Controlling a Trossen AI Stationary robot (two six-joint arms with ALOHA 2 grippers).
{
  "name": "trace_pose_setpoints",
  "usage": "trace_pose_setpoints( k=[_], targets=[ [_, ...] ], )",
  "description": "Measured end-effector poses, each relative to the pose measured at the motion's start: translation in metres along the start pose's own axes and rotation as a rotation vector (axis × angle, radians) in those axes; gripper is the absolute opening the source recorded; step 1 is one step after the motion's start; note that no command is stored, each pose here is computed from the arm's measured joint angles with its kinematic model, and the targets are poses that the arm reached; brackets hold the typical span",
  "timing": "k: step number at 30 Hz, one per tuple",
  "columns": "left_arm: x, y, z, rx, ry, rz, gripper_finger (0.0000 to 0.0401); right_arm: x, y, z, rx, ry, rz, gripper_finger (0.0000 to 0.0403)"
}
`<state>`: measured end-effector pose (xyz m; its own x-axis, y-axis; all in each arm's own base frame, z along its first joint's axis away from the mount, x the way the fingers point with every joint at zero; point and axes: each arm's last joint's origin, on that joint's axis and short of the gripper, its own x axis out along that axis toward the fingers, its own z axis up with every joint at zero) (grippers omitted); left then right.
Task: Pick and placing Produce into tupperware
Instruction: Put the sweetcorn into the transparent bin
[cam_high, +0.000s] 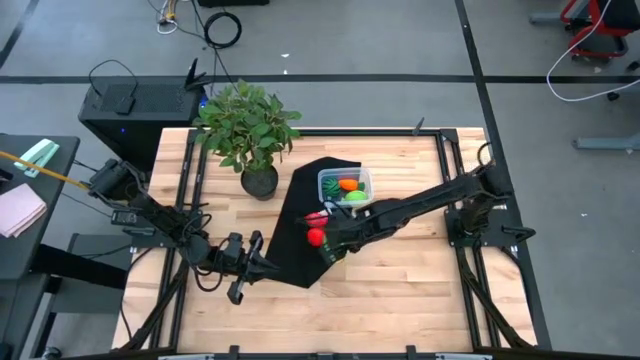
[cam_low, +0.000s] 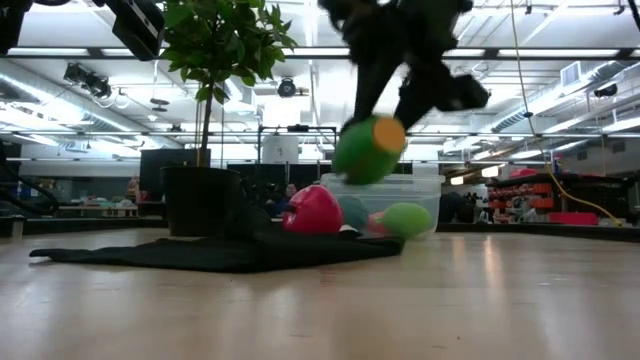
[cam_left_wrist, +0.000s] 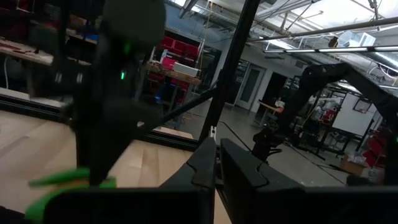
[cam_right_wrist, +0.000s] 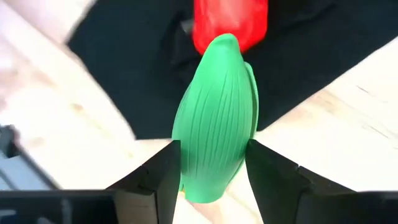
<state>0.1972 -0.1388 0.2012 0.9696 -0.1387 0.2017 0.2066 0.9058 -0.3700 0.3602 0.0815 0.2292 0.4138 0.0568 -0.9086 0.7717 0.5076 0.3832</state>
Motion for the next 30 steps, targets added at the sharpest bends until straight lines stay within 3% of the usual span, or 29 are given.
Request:
trace_pose_setpoints(
  k=[9, 17, 22, 30],
  targets=[
    [0.000, 0.000, 0.000, 0.001, 0.000, 0.000, 0.0019, -0.060, -0.015, 0.011, -0.040, -0.156, -0.004, 0.0164],
    [0.000, 0.000, 0.000, 0.001, 0.000, 0.000, 0.0028, -0.090, -0.043, 0.054, -0.118, -0.298, -0.075, 0.0164],
    [0.000, 0.000, 0.000, 0.000, 0.000, 0.000, 0.0026, -0.088, -0.060, 0.081, -0.245, -0.311, -0.152, 0.0164],
    [0.000, 0.000, 0.000, -0.008, 0.000, 0.000, 0.0016, -0.064, -0.071, 0.101, -0.609, -0.170, -0.228, 0.0164]
  ],
)
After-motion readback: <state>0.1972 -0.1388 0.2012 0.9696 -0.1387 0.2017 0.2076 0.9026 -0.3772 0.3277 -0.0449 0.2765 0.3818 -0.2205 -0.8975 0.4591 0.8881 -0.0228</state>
